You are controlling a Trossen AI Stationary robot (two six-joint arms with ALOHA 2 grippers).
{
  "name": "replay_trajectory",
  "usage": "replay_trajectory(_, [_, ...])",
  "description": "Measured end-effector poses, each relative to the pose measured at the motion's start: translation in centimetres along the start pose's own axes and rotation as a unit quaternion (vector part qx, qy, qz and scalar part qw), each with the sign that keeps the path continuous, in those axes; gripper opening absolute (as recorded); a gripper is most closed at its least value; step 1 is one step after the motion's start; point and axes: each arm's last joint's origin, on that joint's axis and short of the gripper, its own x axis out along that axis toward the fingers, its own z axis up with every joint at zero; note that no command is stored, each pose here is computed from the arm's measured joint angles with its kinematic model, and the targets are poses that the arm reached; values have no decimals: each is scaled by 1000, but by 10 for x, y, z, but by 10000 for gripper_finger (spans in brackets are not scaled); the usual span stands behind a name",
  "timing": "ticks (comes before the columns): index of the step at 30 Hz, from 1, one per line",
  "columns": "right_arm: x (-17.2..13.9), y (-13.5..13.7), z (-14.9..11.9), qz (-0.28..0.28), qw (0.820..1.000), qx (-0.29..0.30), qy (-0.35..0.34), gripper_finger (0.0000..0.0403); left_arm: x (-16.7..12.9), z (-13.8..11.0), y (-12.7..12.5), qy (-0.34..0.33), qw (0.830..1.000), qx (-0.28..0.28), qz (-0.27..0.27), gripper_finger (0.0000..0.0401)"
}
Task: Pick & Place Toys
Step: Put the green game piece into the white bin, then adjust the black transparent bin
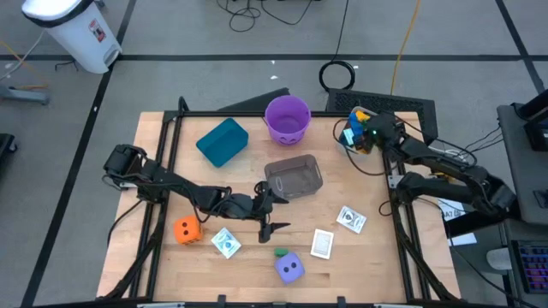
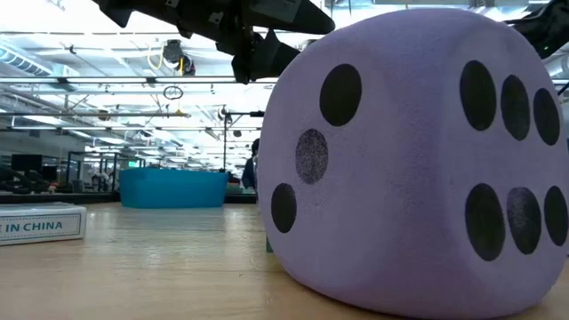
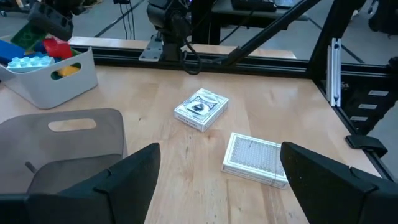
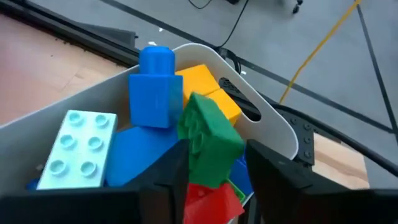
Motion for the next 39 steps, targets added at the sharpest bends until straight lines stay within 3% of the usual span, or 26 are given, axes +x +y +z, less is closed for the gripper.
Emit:
replay_trajectory(9, [-4,1,1,10,1000,-2,-12,205,0,0,0,1,1000,0,0,340])
replay_trajectory(14, [-14,12,3,133,991,14,-27,216,0,-2,0,11,1000,2,2,340])
replay_trajectory(19, [-28,32,4,262,964,12,-37,208,0,-3,0,15,1000,-2,2,340])
replay_trajectory(24, [-46,62,0,354,931,-29,-79,195,0,-6,2,29,1000,-9,8,340])
replay_trajectory(27, [-52,77,-14,390,911,-87,-101,190,0,-8,3,42,999,-16,18,340])
replay_trajectory(31, [-54,91,-34,411,891,-158,-111,176,0,-11,4,56,998,-24,22,340])
replay_trajectory(34, [-52,97,-43,379,897,-198,-111,153,0,-12,4,59,998,-23,23,340])
replay_trajectory(39, [-41,109,-52,359,904,-213,-94,91,0,-12,4,58,998,-25,23,340])
